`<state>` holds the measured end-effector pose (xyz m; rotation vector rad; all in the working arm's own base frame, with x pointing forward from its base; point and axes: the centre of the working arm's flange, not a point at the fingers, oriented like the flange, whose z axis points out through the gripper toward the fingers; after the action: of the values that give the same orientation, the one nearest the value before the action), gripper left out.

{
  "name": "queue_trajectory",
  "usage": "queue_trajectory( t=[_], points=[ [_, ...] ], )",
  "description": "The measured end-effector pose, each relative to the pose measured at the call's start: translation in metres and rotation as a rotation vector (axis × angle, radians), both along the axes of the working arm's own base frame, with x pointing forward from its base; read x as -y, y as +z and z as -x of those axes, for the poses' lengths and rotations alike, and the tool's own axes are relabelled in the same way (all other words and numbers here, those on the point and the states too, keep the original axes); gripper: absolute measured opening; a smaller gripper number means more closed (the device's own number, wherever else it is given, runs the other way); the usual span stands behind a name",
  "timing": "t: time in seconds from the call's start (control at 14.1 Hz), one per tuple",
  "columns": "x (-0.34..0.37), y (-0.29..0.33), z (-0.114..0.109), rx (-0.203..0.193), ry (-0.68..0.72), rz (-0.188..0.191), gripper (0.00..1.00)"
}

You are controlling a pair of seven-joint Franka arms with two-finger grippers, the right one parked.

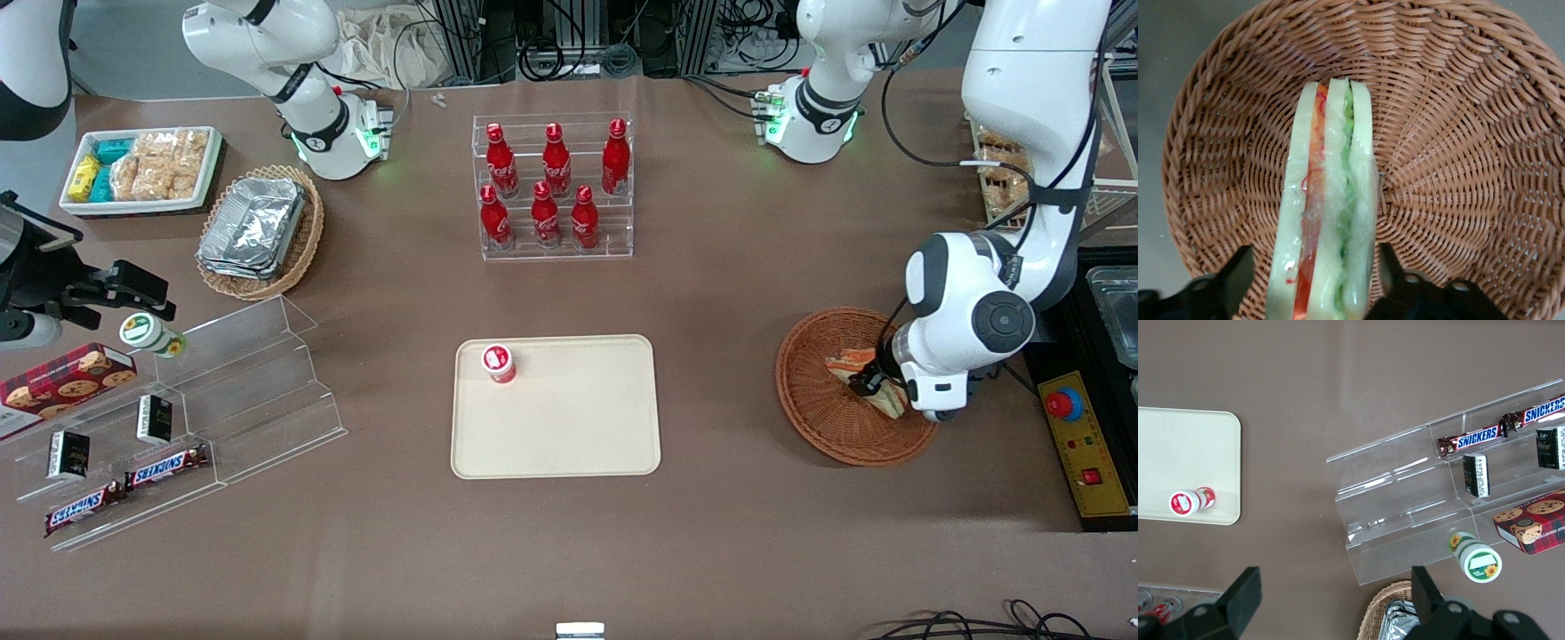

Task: Place sandwich from basket to tray
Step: 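Close the left gripper on the sandwich and lift it, then carry the held sandwich over the cream tray with the left gripper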

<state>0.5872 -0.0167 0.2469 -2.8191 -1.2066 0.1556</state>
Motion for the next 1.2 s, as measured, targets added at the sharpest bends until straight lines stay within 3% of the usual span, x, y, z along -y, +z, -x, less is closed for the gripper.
queue_trajectory(
  t=[0.21,0.35,0.57,0.78,0.99,1.2],
  points=[
    [0.0,0.005,-0.005,0.018,0.018,-0.003,0.42],
    [0.001,0.011,-0.01,0.032,0.044,-0.006,0.33],
    [0.007,0.033,-0.02,0.061,0.064,-0.007,0.3],
    [0.023,0.094,-0.039,0.042,0.056,-0.011,0.19],
    [0.052,0.184,-0.053,0.027,0.026,-0.007,0.19],
    [0.089,0.249,-0.055,0.067,-0.03,0.02,0.19]
  ],
)
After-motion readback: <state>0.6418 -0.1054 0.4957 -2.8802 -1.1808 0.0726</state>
